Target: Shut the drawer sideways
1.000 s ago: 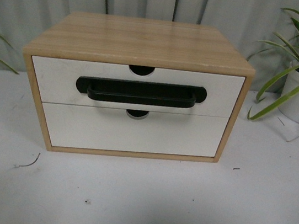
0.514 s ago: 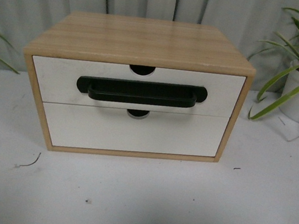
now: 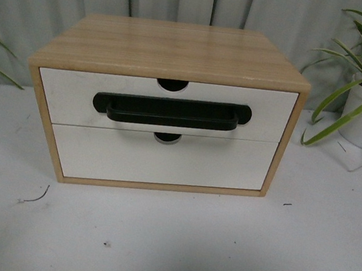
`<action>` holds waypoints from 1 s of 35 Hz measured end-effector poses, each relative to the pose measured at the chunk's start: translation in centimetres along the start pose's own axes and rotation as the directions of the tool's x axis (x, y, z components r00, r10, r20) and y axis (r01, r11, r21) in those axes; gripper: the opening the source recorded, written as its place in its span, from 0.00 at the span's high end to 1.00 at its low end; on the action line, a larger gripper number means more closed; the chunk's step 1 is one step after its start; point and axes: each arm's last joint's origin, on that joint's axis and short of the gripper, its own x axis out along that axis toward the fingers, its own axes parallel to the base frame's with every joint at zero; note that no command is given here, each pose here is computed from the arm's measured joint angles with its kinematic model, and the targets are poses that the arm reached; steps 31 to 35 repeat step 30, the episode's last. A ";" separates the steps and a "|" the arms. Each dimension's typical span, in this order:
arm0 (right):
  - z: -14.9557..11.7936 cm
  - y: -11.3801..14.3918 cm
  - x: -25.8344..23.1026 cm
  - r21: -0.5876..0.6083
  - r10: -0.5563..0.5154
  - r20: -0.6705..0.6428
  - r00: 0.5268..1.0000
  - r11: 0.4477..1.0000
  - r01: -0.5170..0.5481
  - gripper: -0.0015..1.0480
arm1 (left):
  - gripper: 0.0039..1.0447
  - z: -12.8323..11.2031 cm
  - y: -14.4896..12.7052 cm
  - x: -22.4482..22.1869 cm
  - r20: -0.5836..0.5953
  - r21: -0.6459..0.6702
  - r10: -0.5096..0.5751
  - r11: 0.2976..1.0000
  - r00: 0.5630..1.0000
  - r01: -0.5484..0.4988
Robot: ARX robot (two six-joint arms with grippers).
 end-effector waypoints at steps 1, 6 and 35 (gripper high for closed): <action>0.0 0.0 0.0 0.000 0.000 0.000 1.000 1.000 0.000 0.98 | 0.99 0.0 0.0 0.0 0.000 0.000 0.000 1.000 1.000 0.000; 0.0 0.0 0.0 0.000 0.000 0.000 1.000 1.000 0.000 0.98 | 0.99 0.0 0.0 0.0 0.000 0.000 0.000 1.000 1.000 0.000; 0.0 0.0 0.0 0.000 0.000 0.000 1.000 1.000 0.000 0.05 | 0.12 0.0 0.0 0.0 0.000 -0.001 0.000 1.000 1.000 0.000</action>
